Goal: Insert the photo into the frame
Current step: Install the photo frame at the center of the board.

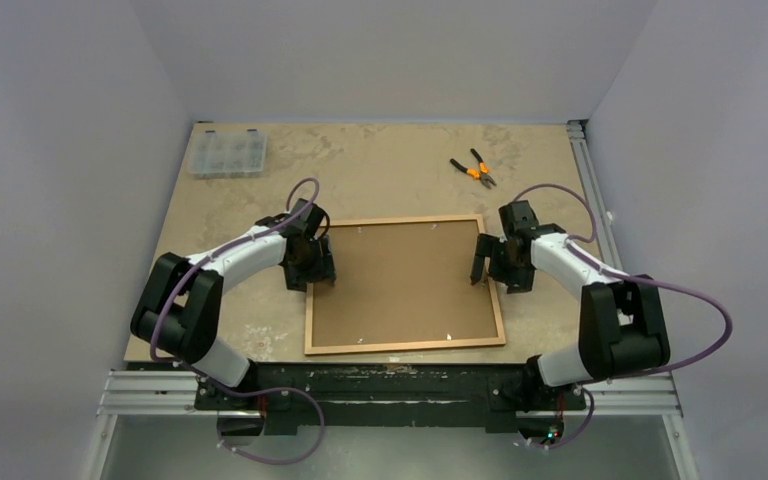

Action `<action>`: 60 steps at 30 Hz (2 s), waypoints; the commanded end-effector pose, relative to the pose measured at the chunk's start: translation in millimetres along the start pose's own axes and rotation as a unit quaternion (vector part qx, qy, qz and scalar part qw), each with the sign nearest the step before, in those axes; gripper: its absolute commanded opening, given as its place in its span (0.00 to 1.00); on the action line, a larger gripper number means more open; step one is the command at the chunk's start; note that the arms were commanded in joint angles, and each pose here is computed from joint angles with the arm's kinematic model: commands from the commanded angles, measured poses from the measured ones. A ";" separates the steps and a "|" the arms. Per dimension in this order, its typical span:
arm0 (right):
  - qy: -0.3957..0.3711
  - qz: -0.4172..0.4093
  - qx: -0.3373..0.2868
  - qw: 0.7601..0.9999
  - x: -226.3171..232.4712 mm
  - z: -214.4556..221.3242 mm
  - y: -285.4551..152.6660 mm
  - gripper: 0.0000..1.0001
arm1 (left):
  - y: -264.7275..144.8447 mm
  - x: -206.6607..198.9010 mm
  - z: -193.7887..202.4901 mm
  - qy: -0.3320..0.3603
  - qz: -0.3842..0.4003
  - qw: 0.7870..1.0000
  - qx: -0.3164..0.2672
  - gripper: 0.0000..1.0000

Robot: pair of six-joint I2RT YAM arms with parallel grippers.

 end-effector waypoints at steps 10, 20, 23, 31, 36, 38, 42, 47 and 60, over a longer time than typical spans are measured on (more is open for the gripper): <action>0.008 0.032 0.003 0.999 -2.3 -1.9 11.4 0.74 | 1.9 -5.8 -6.8 0.004 0.008 1.000 -0.009 0.62; 0.009 0.021 0.003 1.000 2.0 -3.9 15.5 0.28 | 2.5 -6.1 -6.5 0.006 0.009 1.000 -0.008 0.62; 0.009 0.024 0.002 1.000 1.4 -5.4 15.6 0.15 | 2.0 -5.5 -6.1 0.006 0.009 1.000 -0.008 0.62; 0.005 0.024 -0.002 1.000 2.1 -8.0 13.6 0.00 | 3.8 -4.9 -4.9 0.007 0.009 1.000 -0.006 0.61; 0.002 0.010 -0.014 1.000 6.1 -12.1 7.0 0.14 | 1.7 -4.9 -5.5 0.008 0.011 1.000 -0.010 0.61; 0.000 -0.013 -0.020 1.000 12.4 -14.2 1.2 0.34 | 0.1 -5.3 -5.9 0.009 0.013 1.000 -0.011 0.61; 0.003 -0.063 -0.040 0.997 26.1 -19.4 -14.2 0.68 | -3.2 -6.3 -6.5 0.010 0.019 1.000 -0.015 0.61; 0.001 -0.081 -0.042 0.996 32.1 -21.0 -21.9 0.78 | -3.9 -11.5 -5.3 0.012 0.038 0.999 -0.012 0.61; 0.011 -0.106 -0.015 0.994 35.3 -4.6 -16.6 0.79 | -42.2 13.6 -23.8 0.030 -0.059 0.994 -0.087 0.70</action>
Point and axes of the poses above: each gripper's point midway between its finger pads, its own y axis out along the fingers, its own x axis along the line the jaws close on, z = x × y, the point moved 4 cm from there along -y, back along the fingers, and after that the axes turned 3 degrees about -y, right-handed, at the moved point
